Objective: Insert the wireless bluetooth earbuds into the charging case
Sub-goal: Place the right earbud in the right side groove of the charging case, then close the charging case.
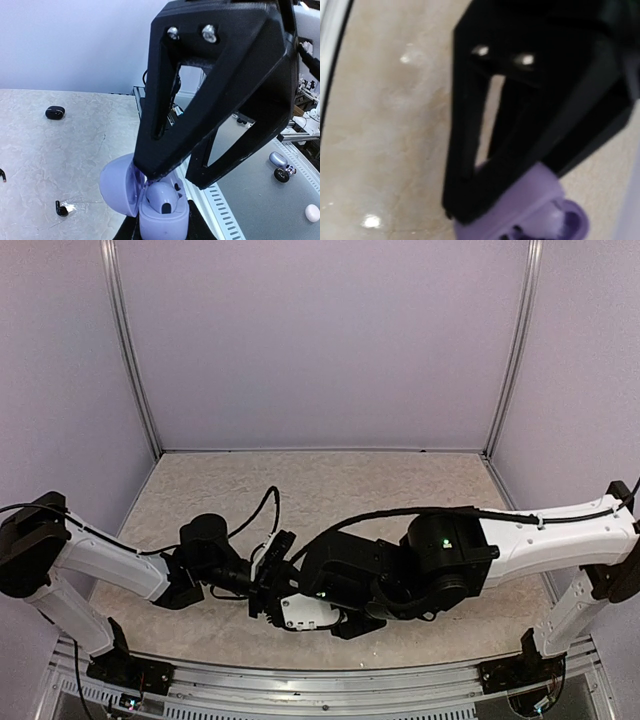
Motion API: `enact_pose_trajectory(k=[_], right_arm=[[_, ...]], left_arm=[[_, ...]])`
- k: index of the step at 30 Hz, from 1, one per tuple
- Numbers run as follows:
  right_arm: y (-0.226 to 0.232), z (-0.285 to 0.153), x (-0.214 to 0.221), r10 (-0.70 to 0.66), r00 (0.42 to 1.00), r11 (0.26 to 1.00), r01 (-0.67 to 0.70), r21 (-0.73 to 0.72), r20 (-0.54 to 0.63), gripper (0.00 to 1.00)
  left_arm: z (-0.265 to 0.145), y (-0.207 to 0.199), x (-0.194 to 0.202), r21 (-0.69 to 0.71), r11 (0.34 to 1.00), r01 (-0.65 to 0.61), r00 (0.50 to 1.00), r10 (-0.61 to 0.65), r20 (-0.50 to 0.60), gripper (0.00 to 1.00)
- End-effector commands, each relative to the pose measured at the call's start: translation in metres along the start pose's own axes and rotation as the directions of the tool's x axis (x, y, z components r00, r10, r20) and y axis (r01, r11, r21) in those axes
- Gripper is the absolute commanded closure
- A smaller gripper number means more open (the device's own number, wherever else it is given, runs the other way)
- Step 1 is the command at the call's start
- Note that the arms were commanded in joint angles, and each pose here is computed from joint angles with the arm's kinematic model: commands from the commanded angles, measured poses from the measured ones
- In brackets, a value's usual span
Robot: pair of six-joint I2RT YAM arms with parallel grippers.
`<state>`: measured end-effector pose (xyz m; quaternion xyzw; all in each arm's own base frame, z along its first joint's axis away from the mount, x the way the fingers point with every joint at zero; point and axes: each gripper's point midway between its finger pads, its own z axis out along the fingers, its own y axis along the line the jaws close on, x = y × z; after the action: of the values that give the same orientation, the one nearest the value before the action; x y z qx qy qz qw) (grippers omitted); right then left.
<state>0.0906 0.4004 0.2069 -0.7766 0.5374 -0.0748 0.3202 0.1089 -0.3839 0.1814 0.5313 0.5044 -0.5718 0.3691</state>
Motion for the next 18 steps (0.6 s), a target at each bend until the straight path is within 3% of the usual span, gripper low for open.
enact_pose_trajectory(k=[1, 10, 18], right_arm=[[-0.039, -0.028, -0.017, 0.078, 0.989, 0.987, -0.095, 0.131, 0.128, 0.46], [-0.067, -0.054, -0.025, 0.13, 0.953, 0.962, -0.189, 0.198, 0.275, 0.43], [-0.101, -0.081, -0.008, 0.271, 0.854, 0.902, -0.387, 0.193, 0.444, 0.4]], left_arm=[[-0.003, 0.0, -0.012, -0.017, 0.999, -0.045, 0.998, 0.046, 0.038, 1.0], [-0.007, 0.003, -0.019, -0.047, 0.996, -0.072, 0.996, 0.075, 0.058, 1.0], [-0.019, 0.01, -0.034, -0.139, 0.982, -0.131, 0.984, 0.145, 0.101, 1.0]])
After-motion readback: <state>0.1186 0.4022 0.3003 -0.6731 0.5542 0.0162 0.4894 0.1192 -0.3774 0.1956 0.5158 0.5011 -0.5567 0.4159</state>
